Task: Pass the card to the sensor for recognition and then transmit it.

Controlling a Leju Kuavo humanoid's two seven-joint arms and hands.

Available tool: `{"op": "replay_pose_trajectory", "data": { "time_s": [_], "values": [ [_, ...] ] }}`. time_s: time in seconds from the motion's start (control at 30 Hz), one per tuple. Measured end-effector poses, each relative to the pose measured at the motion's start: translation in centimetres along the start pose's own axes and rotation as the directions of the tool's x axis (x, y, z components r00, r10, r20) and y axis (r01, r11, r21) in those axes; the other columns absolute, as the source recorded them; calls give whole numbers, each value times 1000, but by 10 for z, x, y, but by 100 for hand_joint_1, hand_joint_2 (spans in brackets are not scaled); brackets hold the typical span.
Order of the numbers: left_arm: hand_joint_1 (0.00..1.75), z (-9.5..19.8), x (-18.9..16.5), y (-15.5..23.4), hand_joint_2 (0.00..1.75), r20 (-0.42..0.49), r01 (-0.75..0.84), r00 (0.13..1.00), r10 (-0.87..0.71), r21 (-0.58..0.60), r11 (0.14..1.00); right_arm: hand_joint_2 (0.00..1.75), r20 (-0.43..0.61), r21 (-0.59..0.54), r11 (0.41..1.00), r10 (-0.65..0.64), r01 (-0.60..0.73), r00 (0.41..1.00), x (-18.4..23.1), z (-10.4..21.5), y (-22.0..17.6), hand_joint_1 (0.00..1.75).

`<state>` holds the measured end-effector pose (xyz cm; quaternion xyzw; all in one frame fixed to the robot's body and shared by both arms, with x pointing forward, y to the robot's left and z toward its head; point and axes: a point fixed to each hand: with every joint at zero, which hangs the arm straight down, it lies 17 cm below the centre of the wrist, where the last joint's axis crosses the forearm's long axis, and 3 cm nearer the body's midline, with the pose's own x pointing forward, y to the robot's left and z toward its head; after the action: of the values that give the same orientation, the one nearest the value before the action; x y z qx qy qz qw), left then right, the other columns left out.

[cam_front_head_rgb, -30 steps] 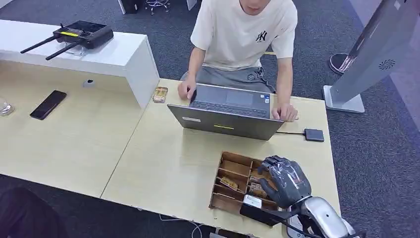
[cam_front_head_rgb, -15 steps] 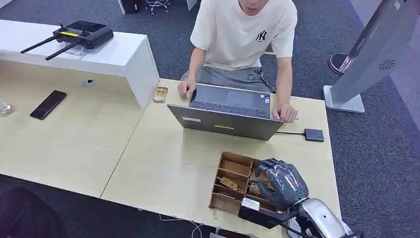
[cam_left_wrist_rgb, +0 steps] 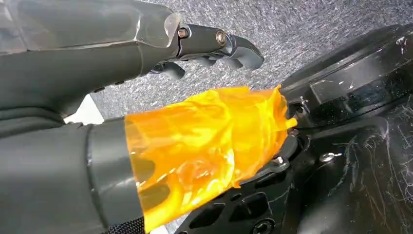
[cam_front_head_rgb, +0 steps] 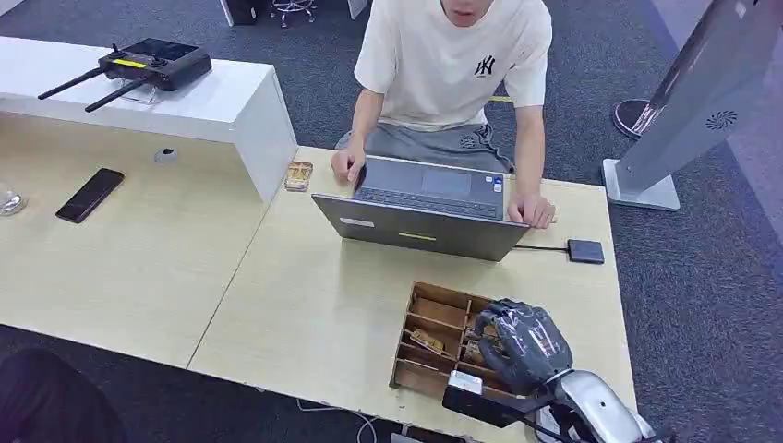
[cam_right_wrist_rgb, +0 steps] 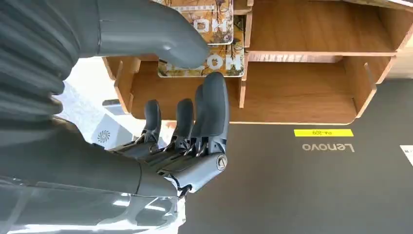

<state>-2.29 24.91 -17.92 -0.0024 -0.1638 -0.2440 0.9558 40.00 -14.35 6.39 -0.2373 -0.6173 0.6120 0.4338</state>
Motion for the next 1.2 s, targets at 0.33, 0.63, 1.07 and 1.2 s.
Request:
{"op": "replay_pose_trajectory", "data": {
  "time_s": [0.33, 0.63, 1.07, 1.2],
  "values": [
    [0, 0, 1, 1, 0, 2, -3, 1000, 3, 3, 1000, 175, -4, 15, 1000, -5, 5, 1000, -2, 1, 5, 108],
    [0, -1, 0, 4, 0, -4, -7, 1000, 7, 13, 1000, 175, -2, 26, 1000, -5, 5, 1000, -1, 1, 8, 120],
    [0, 0, 1, 4, 0, -7, -13, 1000, 13, 16, 1000, 175, -7, 35, 999, -6, 7, 1000, -3, 2, 11, 173],
    [0, -1, 2, 5, 0, -7, -17, 1000, 17, 17, 1000, 175, -7, 36, 999, -8, 9, 1000, -3, 2, 10, 175]
  ]
}}
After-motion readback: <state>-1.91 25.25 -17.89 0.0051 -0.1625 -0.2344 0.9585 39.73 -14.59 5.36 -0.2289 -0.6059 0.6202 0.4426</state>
